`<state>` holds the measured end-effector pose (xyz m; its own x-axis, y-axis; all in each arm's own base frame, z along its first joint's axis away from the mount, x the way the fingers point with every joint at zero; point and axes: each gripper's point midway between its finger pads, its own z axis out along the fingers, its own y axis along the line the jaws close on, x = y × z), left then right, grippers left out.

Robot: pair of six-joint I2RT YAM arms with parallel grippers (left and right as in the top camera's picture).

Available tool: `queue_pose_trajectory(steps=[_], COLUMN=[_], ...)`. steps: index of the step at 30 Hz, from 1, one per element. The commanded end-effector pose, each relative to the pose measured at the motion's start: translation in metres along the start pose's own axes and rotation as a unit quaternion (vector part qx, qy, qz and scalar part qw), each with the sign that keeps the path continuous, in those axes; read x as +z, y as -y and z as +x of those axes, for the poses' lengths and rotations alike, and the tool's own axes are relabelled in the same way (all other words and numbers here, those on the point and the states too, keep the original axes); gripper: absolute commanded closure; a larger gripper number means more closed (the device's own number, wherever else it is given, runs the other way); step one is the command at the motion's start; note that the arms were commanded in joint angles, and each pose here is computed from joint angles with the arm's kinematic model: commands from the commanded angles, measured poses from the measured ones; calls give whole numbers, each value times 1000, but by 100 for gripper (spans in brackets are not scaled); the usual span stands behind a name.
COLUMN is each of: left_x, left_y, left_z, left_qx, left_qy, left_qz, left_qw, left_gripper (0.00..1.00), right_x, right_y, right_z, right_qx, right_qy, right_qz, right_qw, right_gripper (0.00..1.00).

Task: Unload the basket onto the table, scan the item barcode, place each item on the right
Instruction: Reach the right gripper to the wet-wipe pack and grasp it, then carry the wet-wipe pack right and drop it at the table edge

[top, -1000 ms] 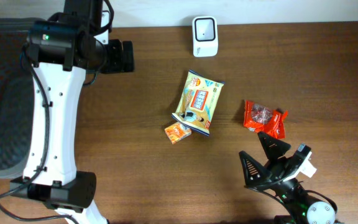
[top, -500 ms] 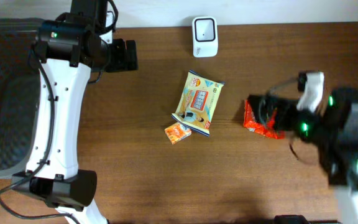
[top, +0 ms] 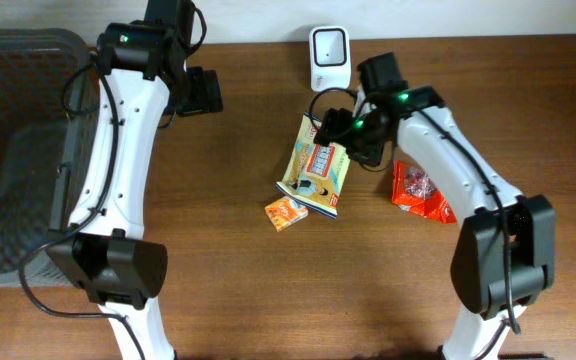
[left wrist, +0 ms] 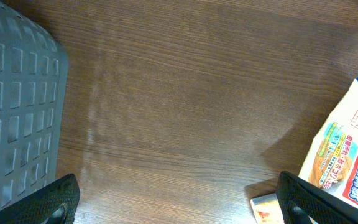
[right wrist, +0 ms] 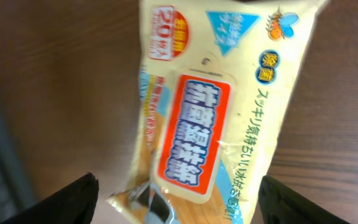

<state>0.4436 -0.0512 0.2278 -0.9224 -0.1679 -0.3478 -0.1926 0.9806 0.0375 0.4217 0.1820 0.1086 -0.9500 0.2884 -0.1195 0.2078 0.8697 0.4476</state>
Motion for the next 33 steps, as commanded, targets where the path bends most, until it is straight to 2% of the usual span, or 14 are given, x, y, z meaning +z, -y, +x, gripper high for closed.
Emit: queue_pose_trajectory(steps=[1, 3, 10, 19, 21, 22, 25, 26, 28, 29, 33], left_x=[6, 6, 6, 6, 6, 6, 6, 6, 6, 6, 6], left_y=[-4, -4, -5, -5, -5, -5, -5, -5, -5, -5, -5], left_z=[-1, 0, 2, 3, 3, 3, 3, 3, 3, 3, 2], left_qx=[-5, -5, -4, -4, -4, -4, -4, -4, -4, -4, -4], left_qy=[-3, -4, -9, -9, -9, -10, -9, -9, -9, -9, -9], left_qz=[-13, -14, -15, -15, -15, -15, -15, -15, -15, -15, -15], left_qw=[1000, 1000, 1000, 1000, 1000, 1000, 1000, 1000, 1000, 1000, 1000], left_gripper=[1, 1, 1, 1, 1, 1, 1, 1, 1, 1, 1], right_x=[12, 26, 57, 83, 82, 82, 82, 82, 80, 76, 51], right_y=[18, 23, 36, 22, 24, 25, 25, 25, 26, 26, 14], right_z=[-6, -2, 7, 16, 15, 16, 16, 16, 16, 17, 5], right_qx=[31, 29, 29, 11, 9, 9, 4, -4, -4, -4, -33], right_qy=[63, 71, 44, 32, 37, 36, 35, 34, 31, 28, 22], right_qz=[110, 146, 169, 148, 157, 158, 158, 159, 162, 165, 166], right_qw=[991, 986, 984, 988, 987, 987, 987, 987, 986, 986, 985], right_gripper=[15, 15, 16, 16, 28, 44, 63, 75, 92, 96, 96])
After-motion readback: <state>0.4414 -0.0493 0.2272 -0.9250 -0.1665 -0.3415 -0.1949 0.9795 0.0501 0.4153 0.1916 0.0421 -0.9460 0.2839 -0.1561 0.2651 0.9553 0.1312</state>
